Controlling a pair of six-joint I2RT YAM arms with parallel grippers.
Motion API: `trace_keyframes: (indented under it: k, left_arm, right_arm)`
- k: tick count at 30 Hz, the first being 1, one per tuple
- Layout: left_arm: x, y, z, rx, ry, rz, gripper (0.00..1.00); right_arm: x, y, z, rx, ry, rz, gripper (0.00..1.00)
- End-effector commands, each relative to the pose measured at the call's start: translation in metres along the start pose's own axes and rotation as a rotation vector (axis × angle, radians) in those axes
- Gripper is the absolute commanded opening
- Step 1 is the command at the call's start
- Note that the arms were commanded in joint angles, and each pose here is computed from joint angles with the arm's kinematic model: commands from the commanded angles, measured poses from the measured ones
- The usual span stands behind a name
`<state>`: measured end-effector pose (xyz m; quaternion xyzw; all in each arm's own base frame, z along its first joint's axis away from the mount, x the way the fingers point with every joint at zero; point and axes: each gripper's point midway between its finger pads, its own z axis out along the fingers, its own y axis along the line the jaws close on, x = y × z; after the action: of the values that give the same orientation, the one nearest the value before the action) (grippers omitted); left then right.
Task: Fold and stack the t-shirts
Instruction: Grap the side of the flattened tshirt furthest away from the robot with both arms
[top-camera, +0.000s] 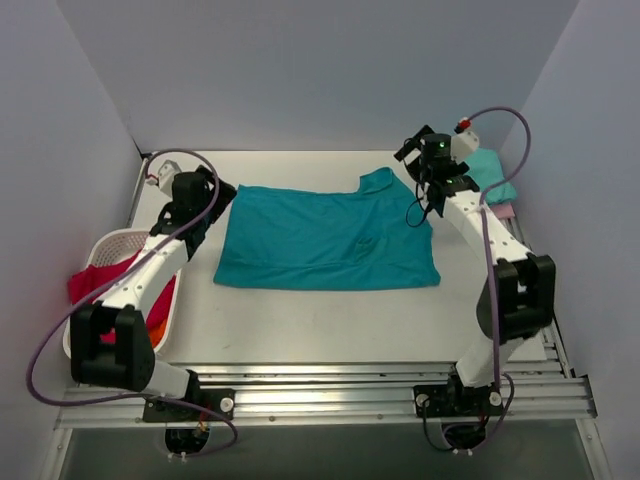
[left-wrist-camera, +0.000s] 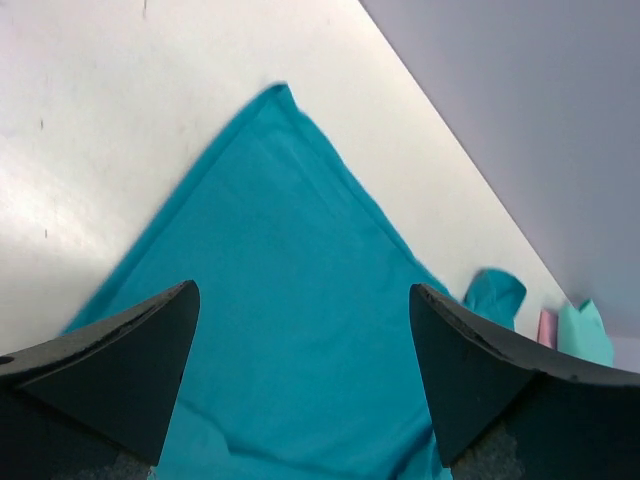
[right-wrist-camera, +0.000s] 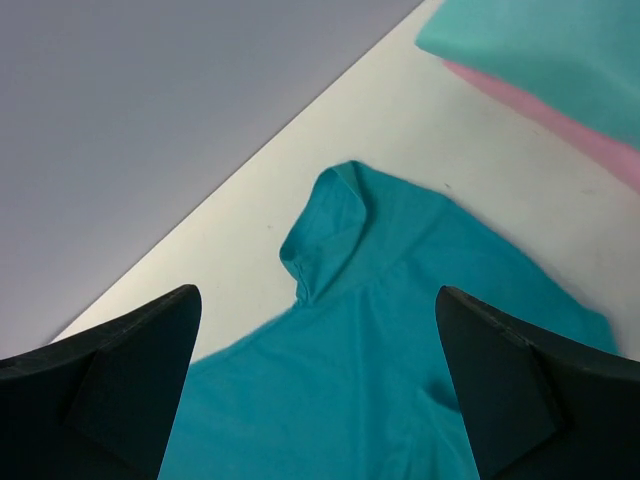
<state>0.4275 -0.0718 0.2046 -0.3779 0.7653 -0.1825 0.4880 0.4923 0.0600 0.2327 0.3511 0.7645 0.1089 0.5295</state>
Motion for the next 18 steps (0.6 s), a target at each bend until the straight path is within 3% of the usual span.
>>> trace_keyframes:
  k: [1,3,5,6,8,10,16,18]
  left_arm:
    - [-0.027,-0.014,0.036,0.057,0.017,0.033,0.95]
    - [-0.030,-0.017,0.065,0.065,0.041,0.041,0.96]
    - [-0.033,-0.018,0.091,0.083,0.070,0.057,0.97]
    - [-0.032,-0.016,0.101,0.082,0.082,0.061,0.98]
    - [-0.022,-0.008,0.124,0.079,0.130,0.064,0.99]
    - [-0.016,-0.007,0.142,0.098,0.152,0.060,1.00]
    - [-0.010,-0.007,0.168,0.153,0.151,0.059,1.00]
    - [-0.008,-0.009,0.169,0.165,0.157,0.061,0.95]
  right_arm:
    - [0.013,0.029,0.043,-0.050,0.061,-0.082,1.00]
    - [0.035,0.026,0.077,-0.021,0.105,-0.112,1.00]
    - [0.027,0.049,0.095,-0.064,0.089,-0.109,0.99]
    - [0.054,0.035,0.116,-0.025,0.146,-0.134,0.99]
    - [0.055,0.051,0.132,-0.066,0.152,-0.131,0.97]
    - [0.083,0.040,0.158,-0.044,0.198,-0.144,0.96]
    - [0.100,0.039,0.200,-0.040,0.203,-0.153,0.96]
    - [0.100,0.037,0.209,-0.042,0.195,-0.139,0.95]
